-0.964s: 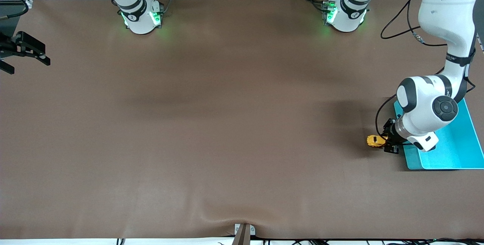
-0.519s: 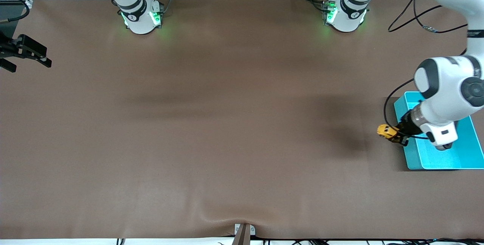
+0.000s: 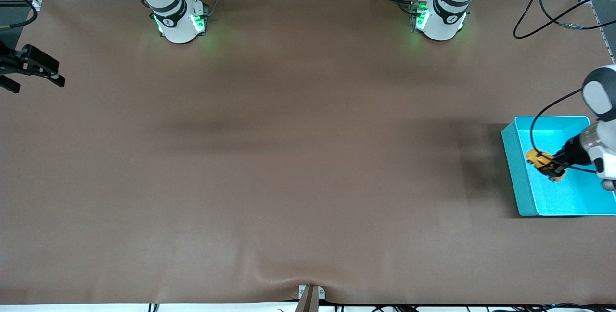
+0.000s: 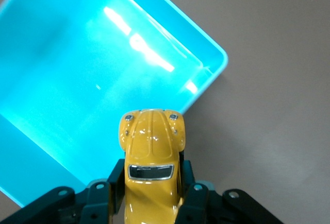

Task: Wind and store yellow beetle car
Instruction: 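Lift the car with the left gripper over the blue bin, then lower the car into the blue bin and open the left gripper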

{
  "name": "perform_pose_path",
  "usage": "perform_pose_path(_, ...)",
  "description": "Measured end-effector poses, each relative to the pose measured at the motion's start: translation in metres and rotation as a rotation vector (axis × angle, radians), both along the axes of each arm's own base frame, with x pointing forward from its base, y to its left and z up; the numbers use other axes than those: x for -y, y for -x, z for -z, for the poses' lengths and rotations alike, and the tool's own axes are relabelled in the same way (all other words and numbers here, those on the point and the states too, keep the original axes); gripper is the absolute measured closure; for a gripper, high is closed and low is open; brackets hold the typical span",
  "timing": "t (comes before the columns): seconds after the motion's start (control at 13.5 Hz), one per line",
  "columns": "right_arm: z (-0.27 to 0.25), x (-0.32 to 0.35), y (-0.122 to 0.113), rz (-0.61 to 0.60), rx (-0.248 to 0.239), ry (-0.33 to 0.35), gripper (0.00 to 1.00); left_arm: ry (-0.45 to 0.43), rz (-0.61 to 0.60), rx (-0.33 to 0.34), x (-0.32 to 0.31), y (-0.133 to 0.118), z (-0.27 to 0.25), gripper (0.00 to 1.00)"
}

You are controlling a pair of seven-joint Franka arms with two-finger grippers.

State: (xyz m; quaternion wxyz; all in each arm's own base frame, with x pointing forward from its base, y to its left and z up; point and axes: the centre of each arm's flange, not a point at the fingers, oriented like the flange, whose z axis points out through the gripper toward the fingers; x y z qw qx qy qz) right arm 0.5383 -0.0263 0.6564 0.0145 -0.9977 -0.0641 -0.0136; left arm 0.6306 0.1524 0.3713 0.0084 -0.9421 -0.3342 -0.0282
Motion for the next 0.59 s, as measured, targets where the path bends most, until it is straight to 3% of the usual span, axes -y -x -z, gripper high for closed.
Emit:
perform_pose_path(0.3,0.000,-0.001,-0.001,-0.001,0.003,0.000,0.00,-0.010,0.208,-0.023,-0.074,0.023,0.001,0.55)
perform_pose_path(0.59,0.001,0.000,-0.002,0.000,0.006,0.000,0.00,0.006,0.382,-0.069,-0.094,0.030,0.030,0.55)
